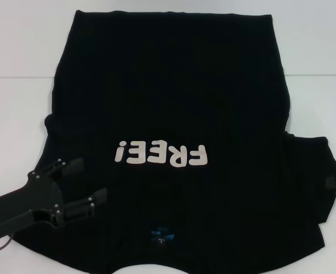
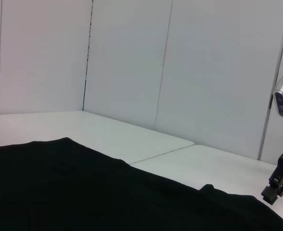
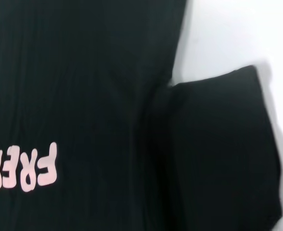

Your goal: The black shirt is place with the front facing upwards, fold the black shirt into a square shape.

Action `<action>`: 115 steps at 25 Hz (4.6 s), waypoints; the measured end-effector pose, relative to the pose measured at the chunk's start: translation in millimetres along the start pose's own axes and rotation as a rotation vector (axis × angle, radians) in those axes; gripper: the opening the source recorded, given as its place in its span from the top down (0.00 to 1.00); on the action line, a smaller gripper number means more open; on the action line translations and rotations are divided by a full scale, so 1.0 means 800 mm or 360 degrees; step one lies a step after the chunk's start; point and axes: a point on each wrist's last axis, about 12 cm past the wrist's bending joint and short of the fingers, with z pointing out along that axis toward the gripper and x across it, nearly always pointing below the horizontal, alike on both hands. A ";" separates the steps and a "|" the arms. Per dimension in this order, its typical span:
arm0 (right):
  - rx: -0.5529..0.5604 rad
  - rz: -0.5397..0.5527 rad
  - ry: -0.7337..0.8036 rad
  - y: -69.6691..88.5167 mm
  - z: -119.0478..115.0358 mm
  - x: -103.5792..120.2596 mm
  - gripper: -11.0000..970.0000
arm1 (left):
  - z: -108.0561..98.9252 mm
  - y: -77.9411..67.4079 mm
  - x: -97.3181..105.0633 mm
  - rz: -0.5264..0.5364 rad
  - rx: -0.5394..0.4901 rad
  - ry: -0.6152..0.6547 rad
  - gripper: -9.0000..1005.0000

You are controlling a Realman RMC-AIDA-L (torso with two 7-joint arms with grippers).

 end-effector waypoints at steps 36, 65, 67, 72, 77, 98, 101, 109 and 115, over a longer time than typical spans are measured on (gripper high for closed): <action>0.0148 -0.0085 -0.0064 0.006 -0.002 -0.020 0.17 | 0.000 0.000 0.000 0.0000 0.0000 0.0000 0.08; 0.0172 -0.0142 -0.0048 0.016 0.018 -0.022 0.17 | 0.000 0.000 0.001 0.0000 -0.0003 0.0001 0.08; 0.0168 -0.0146 -0.0044 0.018 0.020 -0.022 0.17 | 0.000 0.000 0.001 0.0000 -0.0003 0.0001 0.08; 0.0160 -0.0148 -0.0040 0.021 0.022 -0.023 0.17 | 0.000 0.000 0.001 0.0001 -0.0003 0.0001 0.08; 0.0151 -0.0159 -0.0024 0.026 0.026 -0.023 0.17 | 0.000 0.000 0.001 0.0003 -0.0003 0.0001 0.08; 0.0177 -0.0192 -0.0005 0.034 0.027 -0.029 0.65 | -0.003 0.001 0.000 0.0003 -0.0024 -0.0011 0.08; 0.0186 -0.0206 0.0008 0.034 0.028 -0.028 0.72 | -0.004 0.002 -0.001 0.0004 -0.0036 -0.0024 0.08; 0.0189 -0.0218 0.0014 0.037 0.029 -0.030 0.95 | -0.005 0.003 -0.001 0.0002 -0.0043 -0.0029 0.08; 0.0168 -0.0226 0.0006 0.037 0.023 -0.031 0.93 | -0.005 0.002 -0.002 -0.0066 -0.0030 -0.0036 0.08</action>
